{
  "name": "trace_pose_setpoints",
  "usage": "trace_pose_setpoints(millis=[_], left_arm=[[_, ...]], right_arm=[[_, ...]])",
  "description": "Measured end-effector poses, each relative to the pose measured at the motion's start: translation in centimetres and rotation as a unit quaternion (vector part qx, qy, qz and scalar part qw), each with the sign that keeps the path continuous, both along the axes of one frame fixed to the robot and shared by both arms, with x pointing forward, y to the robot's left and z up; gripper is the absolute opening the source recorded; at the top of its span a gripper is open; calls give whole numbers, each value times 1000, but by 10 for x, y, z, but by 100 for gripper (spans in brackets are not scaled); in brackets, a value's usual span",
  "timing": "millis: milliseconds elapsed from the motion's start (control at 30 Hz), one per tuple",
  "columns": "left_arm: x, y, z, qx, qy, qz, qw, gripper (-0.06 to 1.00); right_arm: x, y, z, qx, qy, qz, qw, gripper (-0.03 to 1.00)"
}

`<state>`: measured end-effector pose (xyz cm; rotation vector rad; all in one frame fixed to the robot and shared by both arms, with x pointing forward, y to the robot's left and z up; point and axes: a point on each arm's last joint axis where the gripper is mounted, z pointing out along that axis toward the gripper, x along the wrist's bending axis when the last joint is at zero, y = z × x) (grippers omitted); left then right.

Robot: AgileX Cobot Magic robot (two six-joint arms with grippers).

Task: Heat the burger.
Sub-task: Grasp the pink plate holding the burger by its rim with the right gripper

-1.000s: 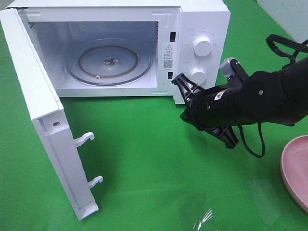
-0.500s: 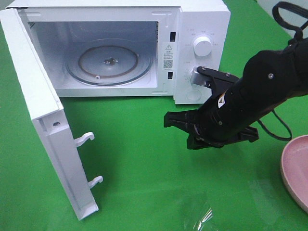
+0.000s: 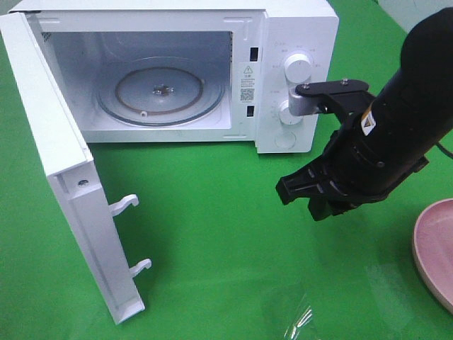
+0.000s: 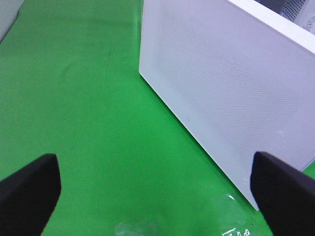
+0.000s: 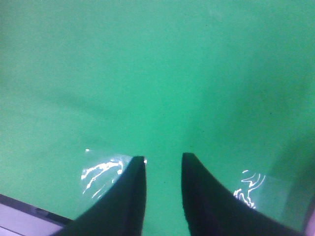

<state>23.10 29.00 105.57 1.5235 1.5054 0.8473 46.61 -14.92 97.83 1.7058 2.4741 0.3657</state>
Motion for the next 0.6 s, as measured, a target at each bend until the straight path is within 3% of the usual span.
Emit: trace_pose_setpoints(millis=[33, 67, 100, 133, 167, 200, 233, 267, 400, 600], left_arm=[[0, 0, 0, 0, 0, 0, 1000, 96], [0, 0, 0, 0, 0, 0, 1000, 96], [0, 0, 0, 0, 0, 0, 1000, 96], [0, 0, 0, 0, 0, 0, 1000, 96], [0, 0, 0, 0, 0, 0, 1000, 96], [0, 0, 0, 0, 0, 0, 1000, 96], [0, 0, 0, 0, 0, 0, 1000, 96], [0, 0, 0, 0, 0, 0, 1000, 96], [0, 0, 0, 0, 0, 0, 1000, 96], [0, 0, 0, 0, 0, 0, 1000, 96]], right_arm=[[-3, -3, 10, 1, -14, 10, 1000, 37], [-3, -3, 10, 1, -14, 10, 1000, 37], [-6, -6, 19, 0, -31, 22, 999, 49], [-6, -6, 19, 0, -31, 22, 999, 49], [-8, -9, 28, -3, -51, 35, 998, 62], [-8, -9, 28, -3, -51, 35, 998, 62], [-11, -13, 36, -7, -68, 43, 997, 75], [-12, -15, 39, -11, -70, 45, 996, 81], [-19, -22, 48, -26, -72, 48, 996, 91], [-29, -30, 47, -62, -26, 44, 997, 92]])
